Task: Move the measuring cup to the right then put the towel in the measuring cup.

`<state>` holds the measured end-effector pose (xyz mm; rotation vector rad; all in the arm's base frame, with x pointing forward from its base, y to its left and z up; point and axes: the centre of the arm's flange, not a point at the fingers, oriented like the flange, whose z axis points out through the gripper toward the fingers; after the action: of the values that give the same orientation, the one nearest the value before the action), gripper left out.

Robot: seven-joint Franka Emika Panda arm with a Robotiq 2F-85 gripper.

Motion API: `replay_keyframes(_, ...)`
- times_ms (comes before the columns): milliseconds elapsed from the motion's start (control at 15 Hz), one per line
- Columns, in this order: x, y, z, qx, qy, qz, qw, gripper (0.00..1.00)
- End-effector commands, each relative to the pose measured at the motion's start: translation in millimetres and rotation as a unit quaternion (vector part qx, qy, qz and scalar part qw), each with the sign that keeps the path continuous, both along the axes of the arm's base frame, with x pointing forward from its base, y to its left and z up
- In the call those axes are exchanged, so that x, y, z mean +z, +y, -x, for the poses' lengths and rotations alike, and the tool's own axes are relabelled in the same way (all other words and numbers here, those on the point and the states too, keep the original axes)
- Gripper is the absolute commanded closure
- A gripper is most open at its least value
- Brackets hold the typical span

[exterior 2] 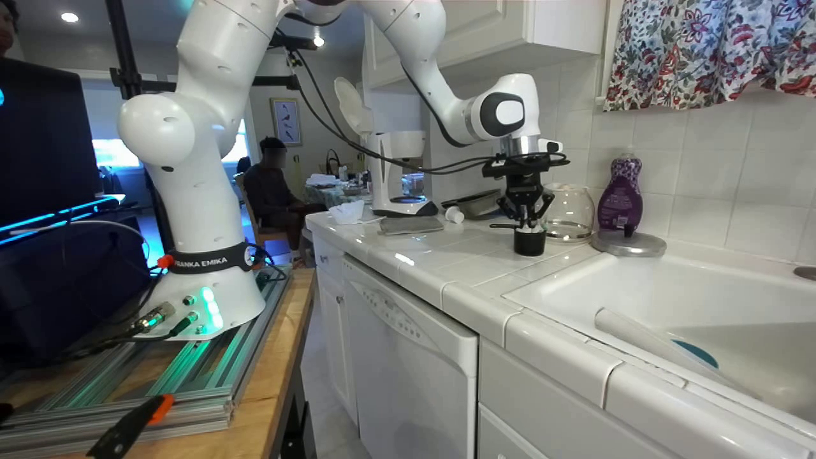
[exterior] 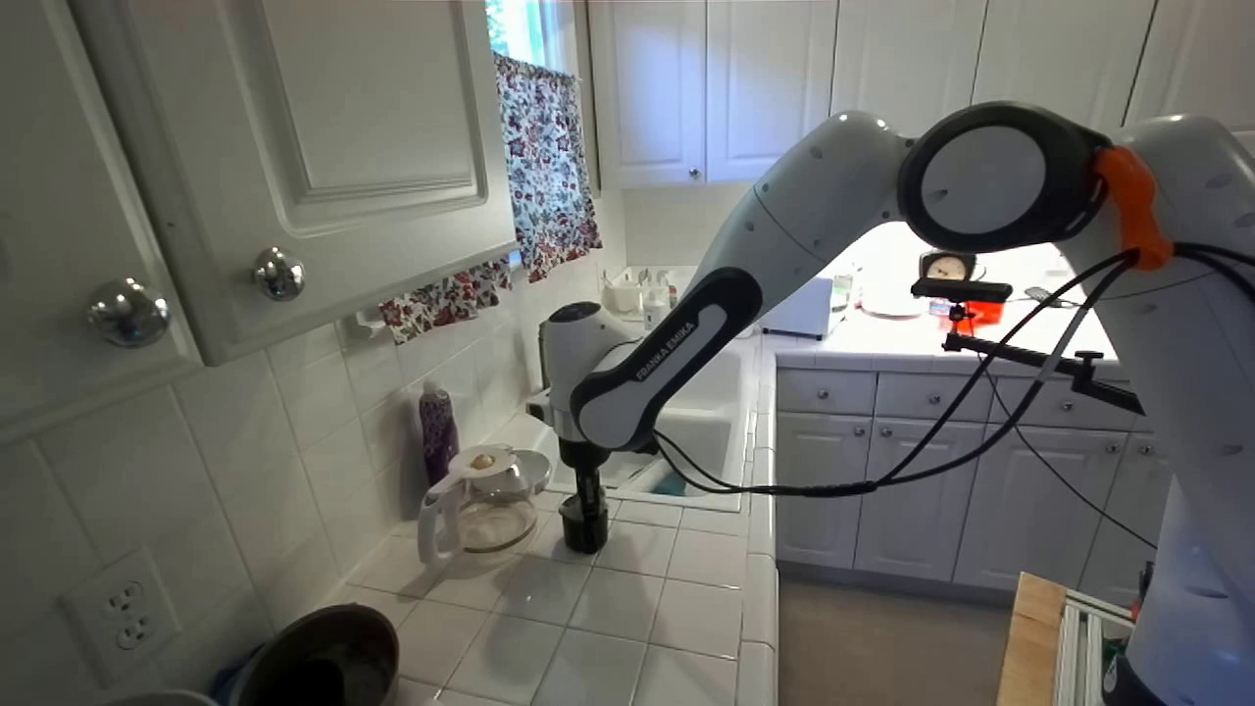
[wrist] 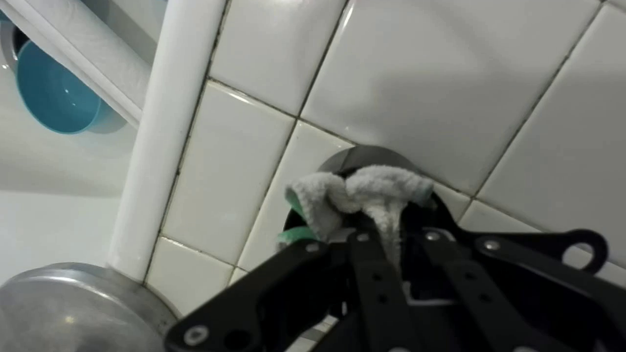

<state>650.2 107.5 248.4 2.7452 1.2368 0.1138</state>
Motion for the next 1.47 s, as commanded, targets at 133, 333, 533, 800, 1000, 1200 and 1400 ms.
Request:
replay_keyframes(133,-44.5,17.7,-17.1,0.024,0.053,-0.007,0.9983,0.97)
replay_keyframes(333,-29.6,21.0,-12.6,0.024,0.048,0.0,0.9985,0.97)
replay_keyframes(533,-12.2,22.4,-3.2,0.021,0.038,0.002,0.9991,0.6)
replay_keyframes(800,8.8,20.9,8.7,0.015,0.021,0.004,0.9997,0.54)
replay_keyframes(1000,21.2,11.0,18.6,-0.001,0.016,0.007,0.9998,0.74)
replay_keyframes(1200,27.5,-3.6,29.5,-0.023,0.02,0.012,0.9994,0.82)
replay_keyframes(1400,33.2,-16.8,44.2,-0.045,0.022,0.014,0.9986,0.61)
